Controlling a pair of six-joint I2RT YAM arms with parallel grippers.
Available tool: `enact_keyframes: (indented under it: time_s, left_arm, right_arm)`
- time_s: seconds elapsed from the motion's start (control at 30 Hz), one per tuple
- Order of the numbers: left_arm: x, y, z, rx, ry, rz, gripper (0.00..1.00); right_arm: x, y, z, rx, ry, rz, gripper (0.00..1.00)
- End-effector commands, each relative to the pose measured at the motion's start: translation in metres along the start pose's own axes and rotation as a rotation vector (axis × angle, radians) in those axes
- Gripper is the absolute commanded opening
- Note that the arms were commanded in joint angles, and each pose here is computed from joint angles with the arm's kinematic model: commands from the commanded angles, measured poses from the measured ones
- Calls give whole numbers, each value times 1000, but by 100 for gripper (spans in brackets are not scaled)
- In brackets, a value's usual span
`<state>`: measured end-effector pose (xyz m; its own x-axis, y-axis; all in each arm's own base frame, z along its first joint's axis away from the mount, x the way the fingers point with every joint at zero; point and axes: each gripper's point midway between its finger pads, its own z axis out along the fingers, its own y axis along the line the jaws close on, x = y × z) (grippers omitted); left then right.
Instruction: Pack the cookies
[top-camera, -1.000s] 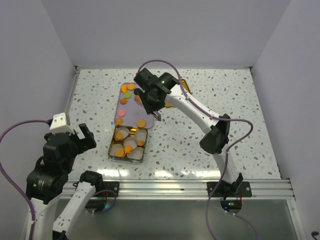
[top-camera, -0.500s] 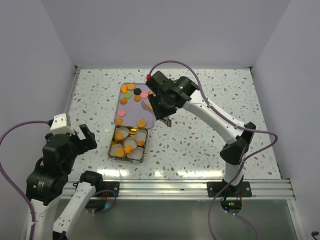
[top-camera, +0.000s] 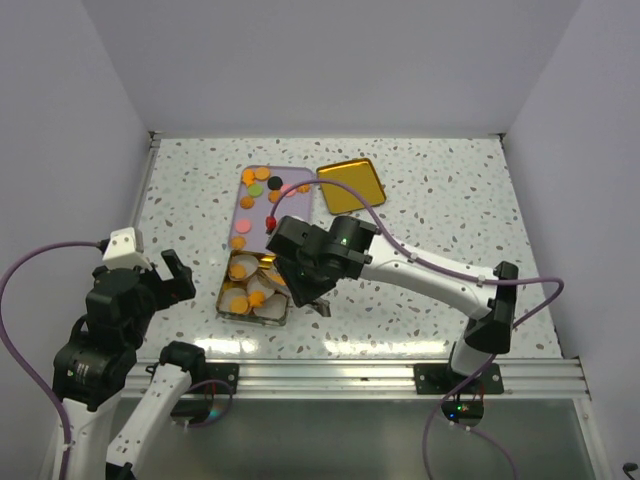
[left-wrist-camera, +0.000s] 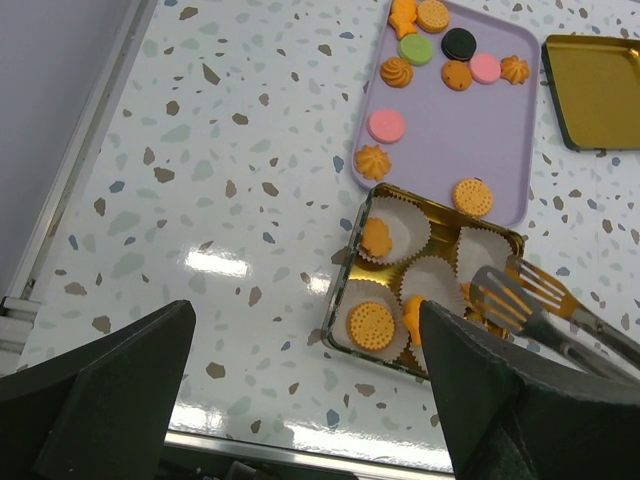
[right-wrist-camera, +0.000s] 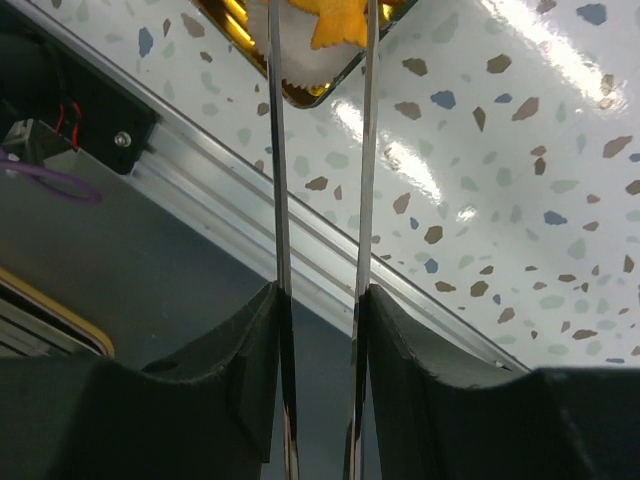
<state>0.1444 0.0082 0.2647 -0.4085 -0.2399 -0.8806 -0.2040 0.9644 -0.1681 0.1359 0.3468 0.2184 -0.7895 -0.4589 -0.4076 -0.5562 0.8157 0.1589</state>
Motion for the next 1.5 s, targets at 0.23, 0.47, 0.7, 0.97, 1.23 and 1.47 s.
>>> enact_keyframes:
  time_s: [0.23, 0.47, 0.7, 0.97, 1.23, 1.47]
  left_arm:
    - [-11, -8, -4, 57, -55, 7, 100]
    - [-11, -9, -5, 66, -58, 10, 100]
    - [-11, -9, -6, 68, -64, 11, 100]
    - [-11, -9, -6, 68, -64, 11, 100]
    - [-11, -9, -6, 67, -61, 12, 100]
    - [-10, -9, -5, 66, -58, 13, 100]
  right_arm:
    - [21, 47, 20, -77, 7, 50, 24]
    - [23, 44, 27, -51, 1, 73, 24]
    - [29, 36, 29, -22, 7, 77, 24]
    - [35, 30, 34, -2, 11, 84, 35]
    - [29, 28, 29, 13, -7, 78, 41]
    - [27, 26, 25, 23, -19, 73, 48]
